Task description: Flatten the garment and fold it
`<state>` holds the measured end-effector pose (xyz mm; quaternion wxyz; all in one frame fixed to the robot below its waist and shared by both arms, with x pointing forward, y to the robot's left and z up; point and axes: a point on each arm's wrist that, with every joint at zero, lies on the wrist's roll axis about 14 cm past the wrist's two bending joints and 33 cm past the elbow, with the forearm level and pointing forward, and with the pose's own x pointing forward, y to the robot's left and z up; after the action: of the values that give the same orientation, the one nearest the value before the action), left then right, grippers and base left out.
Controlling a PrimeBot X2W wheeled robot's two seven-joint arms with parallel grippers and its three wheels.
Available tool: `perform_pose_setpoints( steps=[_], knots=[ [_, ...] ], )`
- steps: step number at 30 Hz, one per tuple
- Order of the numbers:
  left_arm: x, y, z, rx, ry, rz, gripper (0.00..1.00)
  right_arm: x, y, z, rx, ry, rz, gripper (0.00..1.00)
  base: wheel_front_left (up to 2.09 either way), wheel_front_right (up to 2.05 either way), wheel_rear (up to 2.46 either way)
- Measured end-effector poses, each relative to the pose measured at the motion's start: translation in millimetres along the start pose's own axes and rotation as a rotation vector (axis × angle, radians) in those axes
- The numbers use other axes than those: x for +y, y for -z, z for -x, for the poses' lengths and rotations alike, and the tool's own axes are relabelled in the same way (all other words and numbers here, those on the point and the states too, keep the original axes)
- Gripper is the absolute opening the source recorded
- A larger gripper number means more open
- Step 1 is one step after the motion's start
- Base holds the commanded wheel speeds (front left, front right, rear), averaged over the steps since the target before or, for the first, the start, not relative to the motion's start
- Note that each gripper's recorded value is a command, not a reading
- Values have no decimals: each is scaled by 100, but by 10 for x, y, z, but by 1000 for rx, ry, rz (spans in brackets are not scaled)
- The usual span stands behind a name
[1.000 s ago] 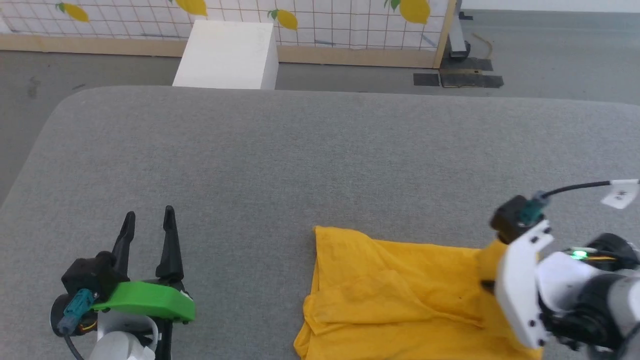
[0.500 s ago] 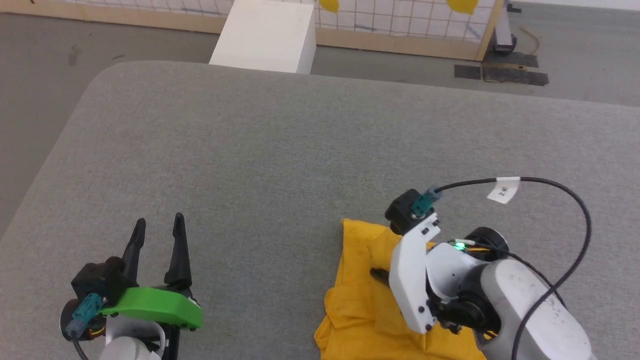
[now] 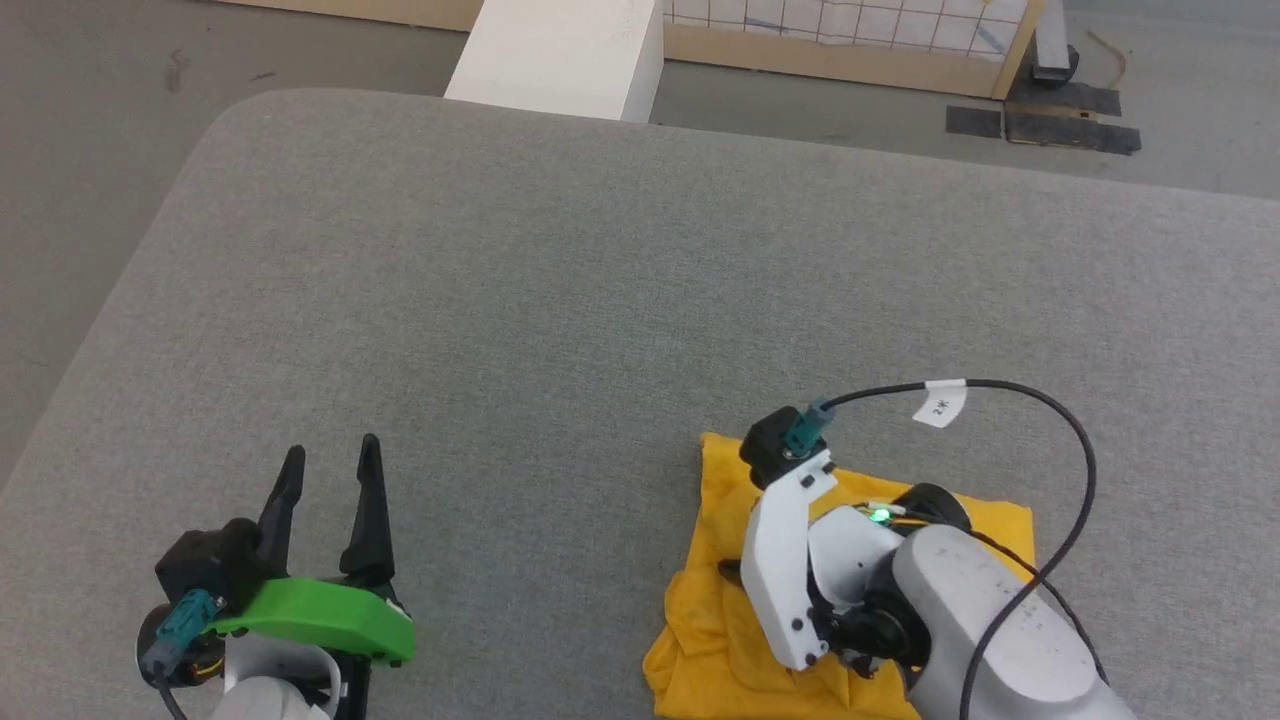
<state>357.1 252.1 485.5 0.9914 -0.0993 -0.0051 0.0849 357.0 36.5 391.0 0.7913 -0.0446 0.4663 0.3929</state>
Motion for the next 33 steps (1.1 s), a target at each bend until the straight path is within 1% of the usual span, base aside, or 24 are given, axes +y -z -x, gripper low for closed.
perform_pose_setpoints(
  steps=[1,6,11,13,15,18,20,23,26,28,31,33],
  knots=[
    [-10,2,-2,0,2,1,100,15,-15,-3,-6,-2,4,100,0,0,0],
    [-62,-19,-9,-7,21,6,100,268,-208,42,-80,-61,35,100,0,0,0],
    [-133,-74,-18,-23,46,7,100,618,-530,245,-220,-158,61,100,0,0,0],
    [-178,-100,-29,-31,63,5,100,681,-668,365,-288,-166,79,100,0,0,0],
    [-220,-126,-40,-39,78,4,100,651,-804,506,-366,-151,89,100,0,0,0],
    [-287,-183,-66,-56,98,-6,100,402,-1014,799,-514,-59,102,100,0,0,0],
    [-360,-237,-89,-74,119,-23,100,116,-1121,1060,-617,50,110,100,0,0,0],
    [-477,-283,-124,-90,152,-37,100,-254,-1061,1350,-698,195,86,100,0,0,0],
    [-590,-317,-163,-104,180,-41,100,-534,-792,1494,-702,305,23,100,0,0,0],
    [-658,-321,-187,-107,196,-40,100,-709,-560,1539,-676,377,-18,100,0,0,0],
    [-732,-301,-223,-105,211,-35,100,-919,-118,1488,-573,460,-87,100,0,0,0],
    [-752,-254,-239,-92,214,-32,100,-976,114,1408,-509,478,-126,100,0,0,0]
  ],
)
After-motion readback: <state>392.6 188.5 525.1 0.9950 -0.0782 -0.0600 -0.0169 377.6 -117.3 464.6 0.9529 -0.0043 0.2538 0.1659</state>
